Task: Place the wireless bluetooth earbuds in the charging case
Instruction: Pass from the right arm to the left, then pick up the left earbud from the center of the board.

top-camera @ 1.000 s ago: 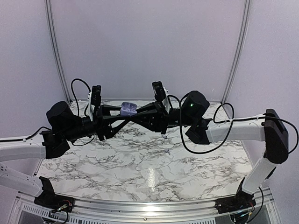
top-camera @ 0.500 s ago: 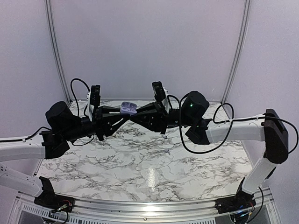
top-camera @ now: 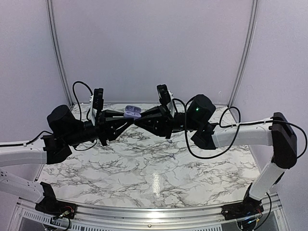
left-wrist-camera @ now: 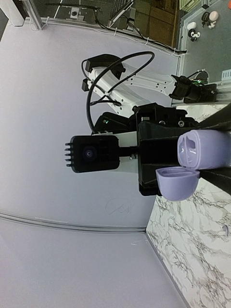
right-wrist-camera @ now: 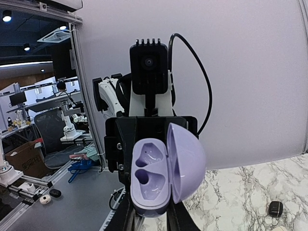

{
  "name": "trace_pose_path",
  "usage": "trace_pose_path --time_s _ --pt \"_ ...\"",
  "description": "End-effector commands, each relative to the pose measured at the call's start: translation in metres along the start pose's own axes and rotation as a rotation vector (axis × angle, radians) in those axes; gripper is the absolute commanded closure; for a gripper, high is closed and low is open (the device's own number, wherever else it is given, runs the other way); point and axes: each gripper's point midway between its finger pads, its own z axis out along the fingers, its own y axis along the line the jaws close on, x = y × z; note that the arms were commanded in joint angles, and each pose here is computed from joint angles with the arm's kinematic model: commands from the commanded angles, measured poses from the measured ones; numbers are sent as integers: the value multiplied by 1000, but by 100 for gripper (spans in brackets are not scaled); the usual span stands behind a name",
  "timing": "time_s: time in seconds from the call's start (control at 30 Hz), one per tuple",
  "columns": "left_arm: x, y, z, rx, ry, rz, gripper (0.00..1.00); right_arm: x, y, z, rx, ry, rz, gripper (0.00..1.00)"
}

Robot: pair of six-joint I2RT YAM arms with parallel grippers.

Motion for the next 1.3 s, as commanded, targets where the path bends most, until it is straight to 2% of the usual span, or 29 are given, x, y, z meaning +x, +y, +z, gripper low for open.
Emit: trace_pose_path --time_s 0.0,0.1,0.17,0.2,0.33,0.37,0.5,0.6,0.67,0.73,0.87,0.93,1.07,1.27 --pt "-9 -6 -5 16 -34 31 91 -9 6 -4 -37 -27 -27 88" --pt "-9 -5 -8 9 -36 41 94 -10 2 -11 -19 -28 -21 78" --pt "-7 -5 -10 6 -34 43 95 -12 -1 -19 3 -29 -19 57" --pt "-6 -5 -11 6 -31 44 95 -12 -3 -23 12 -24 -14 51" --pt "1 -5 -16 -4 -18 57 95 -11 -13 -49 83 6 1 35" --pt "4 -4 -17 -9 -9 59 95 -8 -17 -56 112 27 5 34" --pt "16 -2 -23 -27 22 59 95 14 -47 -87 353 200 -28 25" --pt "23 0 -28 -48 39 64 96 23 -76 -134 603 273 -22 3" --pt "27 2 -31 -64 51 66 96 26 -90 -165 722 322 -15 1" --pt "30 4 -33 -75 58 68 96 47 -98 -189 800 452 24 2" --pt "36 6 -34 -87 82 72 96 91 -117 -217 896 701 143 16" --pt "39 7 -34 -90 95 71 96 109 -123 -226 916 810 205 21" --pt "43 9 -35 -99 109 68 96 146 -124 -231 916 985 303 24" --pt "44 12 -35 -116 112 67 96 189 -130 -231 927 1169 358 32"
